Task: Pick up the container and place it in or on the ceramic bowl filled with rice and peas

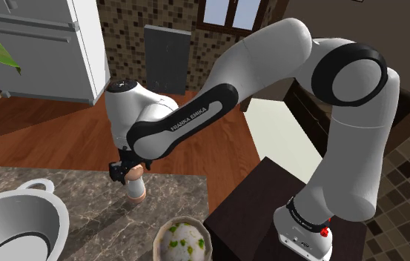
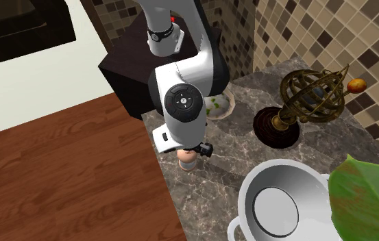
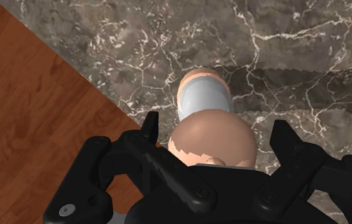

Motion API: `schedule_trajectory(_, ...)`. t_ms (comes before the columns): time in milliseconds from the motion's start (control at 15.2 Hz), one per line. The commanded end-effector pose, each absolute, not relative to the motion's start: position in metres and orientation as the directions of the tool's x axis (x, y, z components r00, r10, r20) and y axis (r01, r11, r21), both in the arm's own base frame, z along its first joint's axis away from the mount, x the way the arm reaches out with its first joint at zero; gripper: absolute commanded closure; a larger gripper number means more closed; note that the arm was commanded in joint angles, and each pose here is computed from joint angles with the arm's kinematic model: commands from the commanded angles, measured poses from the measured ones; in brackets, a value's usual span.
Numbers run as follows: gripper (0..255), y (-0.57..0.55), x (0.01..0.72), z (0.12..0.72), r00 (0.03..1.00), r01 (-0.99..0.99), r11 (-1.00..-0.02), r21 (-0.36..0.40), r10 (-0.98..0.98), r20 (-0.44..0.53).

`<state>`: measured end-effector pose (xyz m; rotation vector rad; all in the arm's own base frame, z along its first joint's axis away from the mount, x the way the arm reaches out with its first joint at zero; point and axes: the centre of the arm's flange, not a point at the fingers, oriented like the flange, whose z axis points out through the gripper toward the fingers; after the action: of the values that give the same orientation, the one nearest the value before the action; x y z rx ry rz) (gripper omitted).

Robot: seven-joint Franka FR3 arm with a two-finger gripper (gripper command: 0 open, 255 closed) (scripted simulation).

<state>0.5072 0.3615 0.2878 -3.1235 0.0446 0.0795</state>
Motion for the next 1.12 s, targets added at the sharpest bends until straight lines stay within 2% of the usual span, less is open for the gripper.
schedule_trajectory(0, 0, 0.361, 0.507, 0.287, 0.998, -0.029, -0.999, -0.016, -0.028, -0.051)
schedule_trajectory(264, 0, 0.361, 0.507, 0.287, 0.998, -0.029, -0.999, -0.016, -0.028, -0.051)
schedule_trajectory(330, 255, 0.361, 0.507, 0.287, 0.998, -0.029, -0.999, -0.016, -0.028, -0.051)
schedule_trajectory(1056, 255, 0.361, 0.507, 0.298, 0.998, -0.029, -0.999, -0.016, -0.028, -0.051)
